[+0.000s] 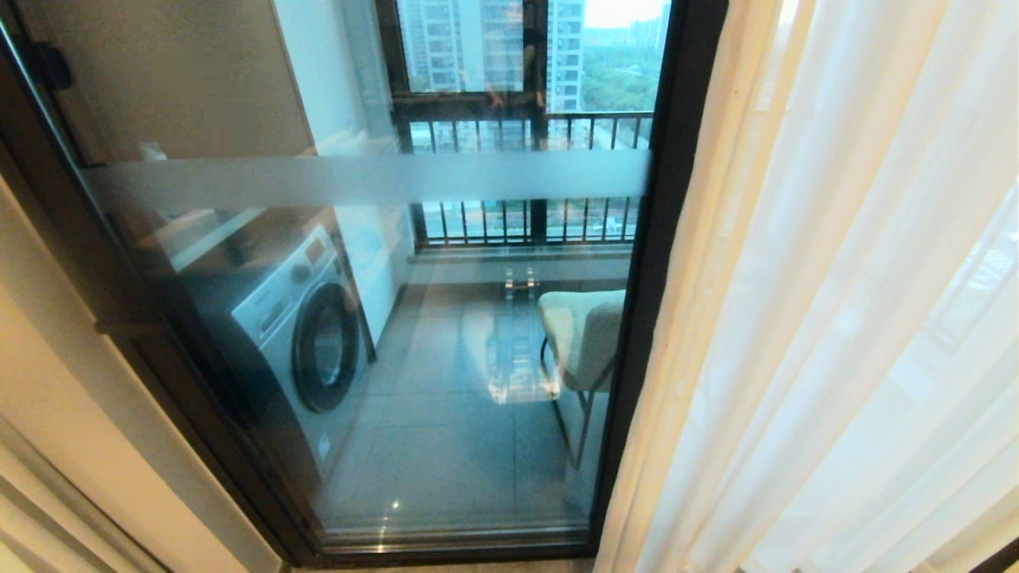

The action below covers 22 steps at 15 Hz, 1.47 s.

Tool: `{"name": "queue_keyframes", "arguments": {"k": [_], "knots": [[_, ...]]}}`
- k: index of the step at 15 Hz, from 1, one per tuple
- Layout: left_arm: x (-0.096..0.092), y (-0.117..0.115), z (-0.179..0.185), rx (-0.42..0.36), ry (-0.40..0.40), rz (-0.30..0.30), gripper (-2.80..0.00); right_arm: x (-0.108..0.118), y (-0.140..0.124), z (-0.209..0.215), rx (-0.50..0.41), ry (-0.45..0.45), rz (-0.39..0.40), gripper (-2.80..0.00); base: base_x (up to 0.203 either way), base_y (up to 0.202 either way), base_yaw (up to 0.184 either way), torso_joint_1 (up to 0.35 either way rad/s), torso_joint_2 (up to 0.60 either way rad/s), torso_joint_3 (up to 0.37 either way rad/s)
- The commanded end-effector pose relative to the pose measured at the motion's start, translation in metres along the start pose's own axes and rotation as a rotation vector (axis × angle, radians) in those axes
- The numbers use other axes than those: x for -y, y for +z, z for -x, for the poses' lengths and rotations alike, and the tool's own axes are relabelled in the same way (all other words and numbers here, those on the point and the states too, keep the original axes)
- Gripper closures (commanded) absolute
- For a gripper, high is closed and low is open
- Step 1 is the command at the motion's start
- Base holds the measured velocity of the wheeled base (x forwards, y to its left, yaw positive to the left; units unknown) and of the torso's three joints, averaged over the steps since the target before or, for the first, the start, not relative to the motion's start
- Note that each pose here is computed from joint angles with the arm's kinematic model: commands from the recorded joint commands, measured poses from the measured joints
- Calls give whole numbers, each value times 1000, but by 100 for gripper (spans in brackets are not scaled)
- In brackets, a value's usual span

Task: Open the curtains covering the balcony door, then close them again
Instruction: Pull the inner curtains open on both sides

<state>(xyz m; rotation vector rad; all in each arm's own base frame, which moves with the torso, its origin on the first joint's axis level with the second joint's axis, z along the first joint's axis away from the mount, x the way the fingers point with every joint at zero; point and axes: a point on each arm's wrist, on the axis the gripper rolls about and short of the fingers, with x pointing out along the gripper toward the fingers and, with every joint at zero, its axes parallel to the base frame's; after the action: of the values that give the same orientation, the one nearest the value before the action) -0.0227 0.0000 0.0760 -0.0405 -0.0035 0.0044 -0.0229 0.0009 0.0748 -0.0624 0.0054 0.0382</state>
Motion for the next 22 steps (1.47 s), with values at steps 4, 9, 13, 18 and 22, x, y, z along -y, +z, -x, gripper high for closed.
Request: {"name": "queue_keyframes", "arguments": {"k": [4,9,13,18,22], "knots": [[0,0,0,1,0,1,0,0,0,0,-6,9,46,0,0,0,0,0,0,0],[0,0,0,1,0,1,0,0,5,2,10,27,114,0,0,0,0,0,0,0],[0,0,0,2,0,1,0,0,48,2,42,109,93,0,0,0,0,0,0,0],[0,0,0,1,0,1,0,1,102,-34,-33,293,52,0,0,0,0,0,0,0],[0,0,0,3,0,1,0,0,141,-98,-52,435,4,0,0,0,0,0,0,0]]}}
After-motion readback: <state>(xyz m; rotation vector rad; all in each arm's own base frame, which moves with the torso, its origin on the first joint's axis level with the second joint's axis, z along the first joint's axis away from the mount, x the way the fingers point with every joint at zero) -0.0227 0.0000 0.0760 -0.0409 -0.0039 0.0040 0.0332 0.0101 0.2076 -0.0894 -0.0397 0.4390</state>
